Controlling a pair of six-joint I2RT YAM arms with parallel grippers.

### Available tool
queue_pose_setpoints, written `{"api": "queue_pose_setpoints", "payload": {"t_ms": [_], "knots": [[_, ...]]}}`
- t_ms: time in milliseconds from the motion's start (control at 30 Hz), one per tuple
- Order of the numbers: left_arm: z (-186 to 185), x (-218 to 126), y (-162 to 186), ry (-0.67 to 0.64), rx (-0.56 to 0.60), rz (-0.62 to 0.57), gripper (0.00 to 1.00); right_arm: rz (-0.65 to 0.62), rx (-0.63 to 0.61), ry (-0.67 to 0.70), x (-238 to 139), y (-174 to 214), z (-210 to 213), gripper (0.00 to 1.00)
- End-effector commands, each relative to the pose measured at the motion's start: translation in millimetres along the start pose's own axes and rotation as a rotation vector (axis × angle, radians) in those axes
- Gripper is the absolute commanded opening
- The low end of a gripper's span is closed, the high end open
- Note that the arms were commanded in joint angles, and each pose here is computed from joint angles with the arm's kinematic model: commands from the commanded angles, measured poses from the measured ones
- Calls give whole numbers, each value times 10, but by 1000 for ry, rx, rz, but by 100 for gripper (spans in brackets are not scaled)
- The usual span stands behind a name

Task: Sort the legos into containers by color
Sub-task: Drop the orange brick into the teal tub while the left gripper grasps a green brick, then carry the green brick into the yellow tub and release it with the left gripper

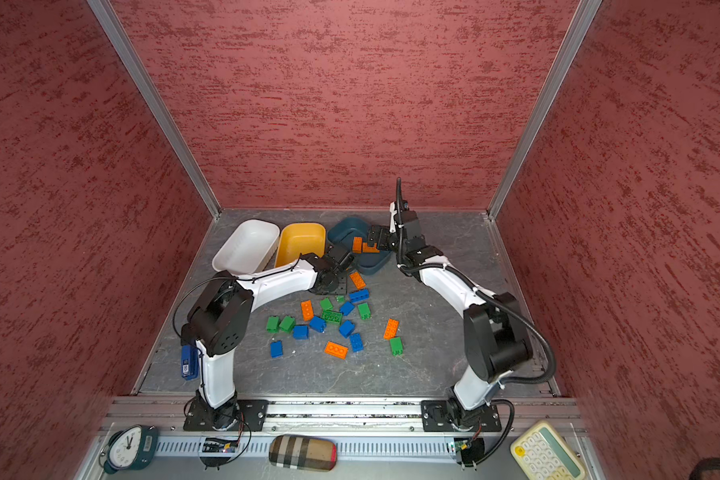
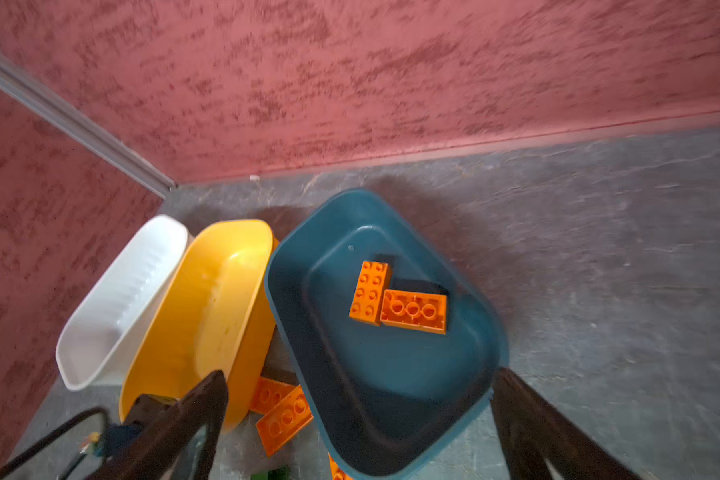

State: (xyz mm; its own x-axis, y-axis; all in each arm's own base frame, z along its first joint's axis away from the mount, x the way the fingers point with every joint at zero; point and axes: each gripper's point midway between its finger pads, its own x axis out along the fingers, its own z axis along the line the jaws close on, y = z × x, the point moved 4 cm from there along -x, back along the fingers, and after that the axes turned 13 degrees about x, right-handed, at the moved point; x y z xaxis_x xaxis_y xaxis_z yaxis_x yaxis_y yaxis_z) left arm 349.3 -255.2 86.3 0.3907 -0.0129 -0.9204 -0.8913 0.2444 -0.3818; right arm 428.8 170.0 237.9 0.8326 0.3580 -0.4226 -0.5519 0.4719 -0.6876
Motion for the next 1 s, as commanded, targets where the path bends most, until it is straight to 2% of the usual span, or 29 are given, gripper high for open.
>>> {"api": "queue_pose_setpoints", "payload": {"t_ms": [0,133,233,367,533,700,833,967], "knots": [[-1,85,22,-36,49,33,56,-129,117,72,-123,-11,-234,99],[-57,191,45,-29,44,63,50,-125,131,103,-262,131,-382,99],[-64,231,63,-38,29,80,39,-69,89,114,-297,239,-425,99],[-91,239,65,-21,36,77,33,14,33,162,-302,368,-510,99],[-91,209,59,-16,34,78,18,18,31,159,-311,418,-538,99],[-133,-66,-82,66,26,-24,4,1,38,135,-303,386,-496,99],[-59,-382,-272,93,7,-141,1,-13,16,89,-293,360,-396,99],[172,-675,-495,63,-15,-247,0,-3,-14,20,-293,343,-225,99]]}}
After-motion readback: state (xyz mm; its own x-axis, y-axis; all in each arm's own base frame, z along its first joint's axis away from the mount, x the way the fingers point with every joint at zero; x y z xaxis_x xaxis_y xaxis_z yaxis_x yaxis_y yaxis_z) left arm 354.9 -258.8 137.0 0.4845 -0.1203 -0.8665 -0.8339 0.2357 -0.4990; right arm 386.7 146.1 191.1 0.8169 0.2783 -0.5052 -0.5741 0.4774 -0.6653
